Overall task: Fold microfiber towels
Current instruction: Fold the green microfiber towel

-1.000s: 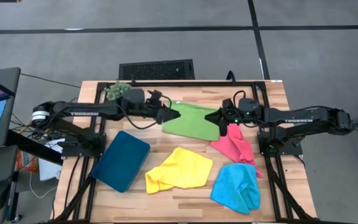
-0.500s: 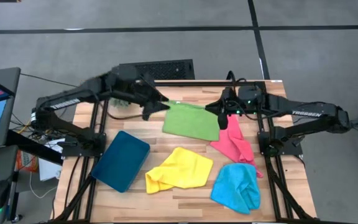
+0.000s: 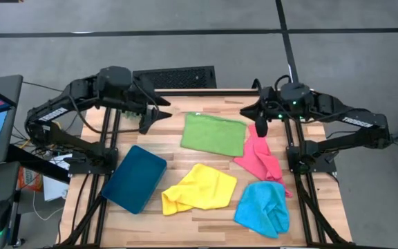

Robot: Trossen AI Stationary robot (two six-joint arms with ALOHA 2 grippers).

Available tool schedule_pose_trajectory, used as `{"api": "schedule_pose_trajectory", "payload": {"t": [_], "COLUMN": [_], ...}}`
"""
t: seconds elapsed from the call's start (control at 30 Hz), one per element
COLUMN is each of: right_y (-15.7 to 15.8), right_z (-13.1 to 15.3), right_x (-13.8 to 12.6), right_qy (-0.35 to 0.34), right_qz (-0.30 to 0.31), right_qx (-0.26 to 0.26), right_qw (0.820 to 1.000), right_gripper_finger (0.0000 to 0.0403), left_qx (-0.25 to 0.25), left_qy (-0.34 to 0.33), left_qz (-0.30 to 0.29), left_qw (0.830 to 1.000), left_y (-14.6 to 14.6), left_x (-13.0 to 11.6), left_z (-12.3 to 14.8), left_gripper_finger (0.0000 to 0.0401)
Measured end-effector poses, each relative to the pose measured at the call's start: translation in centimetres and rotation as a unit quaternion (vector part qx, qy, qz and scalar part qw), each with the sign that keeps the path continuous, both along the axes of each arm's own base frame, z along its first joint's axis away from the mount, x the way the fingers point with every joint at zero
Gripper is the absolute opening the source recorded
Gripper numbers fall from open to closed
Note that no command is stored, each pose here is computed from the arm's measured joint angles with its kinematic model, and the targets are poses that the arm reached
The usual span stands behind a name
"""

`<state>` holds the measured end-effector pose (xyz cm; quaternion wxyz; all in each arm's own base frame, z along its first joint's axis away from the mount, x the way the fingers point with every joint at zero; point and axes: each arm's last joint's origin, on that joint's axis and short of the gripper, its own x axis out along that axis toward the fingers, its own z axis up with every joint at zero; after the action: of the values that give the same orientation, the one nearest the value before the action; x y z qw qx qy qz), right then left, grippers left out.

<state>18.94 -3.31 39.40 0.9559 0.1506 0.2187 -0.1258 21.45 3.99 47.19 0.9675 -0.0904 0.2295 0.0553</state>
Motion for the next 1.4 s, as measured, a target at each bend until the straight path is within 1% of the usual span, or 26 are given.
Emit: {"api": "schedule_pose_trajectory", "payload": {"t": [0.07,0.17,0.27,0.37,0.47,0.57,0.67,0.73,0.83,0.93,1.0,1.1,1.23,1.4], "right_y": [0.1,0.5,1.3,2.2,2.6,2.9,3.1,3.2,3.2,3.2,3.4,3.7,4.0,4.3], "right_z": [-1.1,-3.3,-5.3,-7.2,-9.3,-11.2,-13.0,-14.5,-16.7,-19.0,-20.2,-21.8,-22.7,-23.7], "right_x": [-0.2,0.1,0.6,1.2,1.9,2.4,2.6,2.4,1.9,1.1,0.6,-0.2,-0.7,-1.1], "right_qy": [0.047,0.107,0.132,0.129,0.113,0.090,0.071,0.079,0.095,0.124,0.142,0.163,0.174,0.168], "right_qz": [-0.010,-0.011,0.003,0.011,-0.001,-0.006,-0.006,-0.004,-0.016,-0.035,-0.042,-0.046,-0.051,-0.069], "right_qx": [0.018,0.042,0.053,0.045,0.023,0.012,0.010,0.011,0.028,0.052,0.064,0.076,0.085,0.063], "right_qw": [0.999,0.993,0.990,0.991,0.993,0.996,0.997,0.997,0.995,0.990,0.987,0.983,0.980,0.981], "right_gripper_finger": [0.0079,0.0079,0.0079,0.0079,0.0079,0.0079,0.0079,0.0079,0.0079,0.0079,0.0079,0.0079,0.0079,0.0079], "left_qx": [0.005,0.007,0.002,-0.003,0.007,0.023,0.034,0.028,-0.001,-0.032,-0.037,-0.036,-0.041,-0.051], "left_qy": [0.023,0.046,0.060,0.060,0.043,0.052,0.066,0.081,0.089,0.093,0.101,0.088,0.076,0.081], "left_qz": [0.000,-0.009,-0.020,-0.023,-0.022,0.002,0.028,0.044,0.063,0.070,0.065,0.054,0.039,0.046], "left_qw": [1.000,0.999,0.998,0.998,0.999,0.998,0.997,0.995,0.994,0.993,0.992,0.994,0.996,0.994], "left_y": [-0.3,-0.8,-1.1,-1.2,-1.1,-0.8,-0.6,-0.6,-0.5,-0.7,-1.0,-1.5,-1.9,-1.9], "left_x": [0.2,1.3,2.7,4.0,5.1,5.7,5.9,5.8,6.1,6.9,7.4,8.4,9.4,10.0], "left_z": [-0.7,-3.0,-6.0,-9.4,-13.0,-17.4,-21.1,-23.4,-26.2,-28.0,-28.8,-29.8,-31.1,-31.8], "left_gripper_finger": [0.0203,0.0203,0.0203,0.0203,0.0203,0.0203,0.0203,0.0203,0.0203,0.0203,0.0203,0.0203,0.0203,0.0203]}}
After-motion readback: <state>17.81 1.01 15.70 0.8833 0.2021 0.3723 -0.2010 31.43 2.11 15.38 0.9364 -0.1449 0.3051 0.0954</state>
